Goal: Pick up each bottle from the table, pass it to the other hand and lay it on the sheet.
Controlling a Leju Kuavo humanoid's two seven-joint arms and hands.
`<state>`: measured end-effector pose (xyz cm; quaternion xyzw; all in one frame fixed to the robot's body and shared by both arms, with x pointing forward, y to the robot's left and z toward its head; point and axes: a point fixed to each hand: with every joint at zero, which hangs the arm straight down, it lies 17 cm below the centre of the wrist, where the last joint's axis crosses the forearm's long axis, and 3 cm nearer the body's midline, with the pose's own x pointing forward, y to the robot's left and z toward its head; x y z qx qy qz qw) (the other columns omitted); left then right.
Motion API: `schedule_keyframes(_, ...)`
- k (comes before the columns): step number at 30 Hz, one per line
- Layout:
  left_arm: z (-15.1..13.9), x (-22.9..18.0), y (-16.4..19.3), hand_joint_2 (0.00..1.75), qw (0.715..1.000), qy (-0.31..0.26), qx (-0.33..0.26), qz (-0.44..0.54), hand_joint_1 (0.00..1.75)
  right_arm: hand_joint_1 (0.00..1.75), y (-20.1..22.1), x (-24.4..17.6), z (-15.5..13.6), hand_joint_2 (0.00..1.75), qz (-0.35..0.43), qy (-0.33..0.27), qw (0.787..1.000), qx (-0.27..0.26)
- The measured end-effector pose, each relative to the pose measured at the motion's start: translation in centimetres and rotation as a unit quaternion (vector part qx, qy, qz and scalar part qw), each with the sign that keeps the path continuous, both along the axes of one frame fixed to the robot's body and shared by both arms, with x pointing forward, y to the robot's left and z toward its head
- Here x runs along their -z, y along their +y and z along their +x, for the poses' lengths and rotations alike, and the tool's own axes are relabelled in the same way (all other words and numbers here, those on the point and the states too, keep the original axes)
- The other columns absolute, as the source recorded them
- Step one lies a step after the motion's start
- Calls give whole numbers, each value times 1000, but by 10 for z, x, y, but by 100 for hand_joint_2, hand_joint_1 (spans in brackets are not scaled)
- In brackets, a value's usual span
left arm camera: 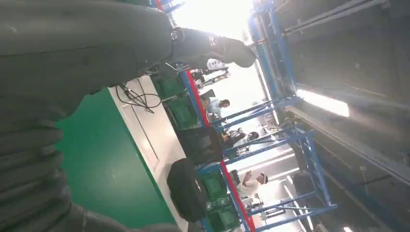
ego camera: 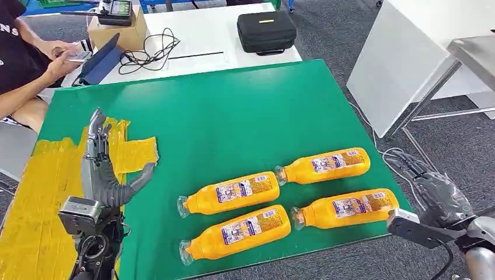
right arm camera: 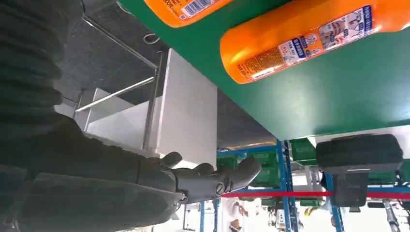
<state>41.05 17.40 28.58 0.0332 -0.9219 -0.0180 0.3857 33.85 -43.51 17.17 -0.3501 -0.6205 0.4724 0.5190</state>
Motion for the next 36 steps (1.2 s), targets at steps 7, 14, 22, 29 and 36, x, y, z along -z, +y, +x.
schedule_keyframes(7,1,1,0,175,1000,1,-1,0,0,0,-6,17,-4,175,-24,33,999,13)
schedule_keyframes(14,5,-2,0,175,1000,0,1,-4,0,0,-14,45,-3,175,-57,70,995,35)
schedule_keyframes(22,10,3,-1,175,1000,8,4,-4,0,0,-18,67,-1,175,-72,94,992,45)
schedule_keyframes(29,13,12,-2,175,1000,20,6,-4,0,0,-16,88,5,175,-92,104,989,56)
schedule_keyframes(36,15,17,-3,175,1000,26,6,-5,0,0,-11,99,7,175,-92,112,988,52)
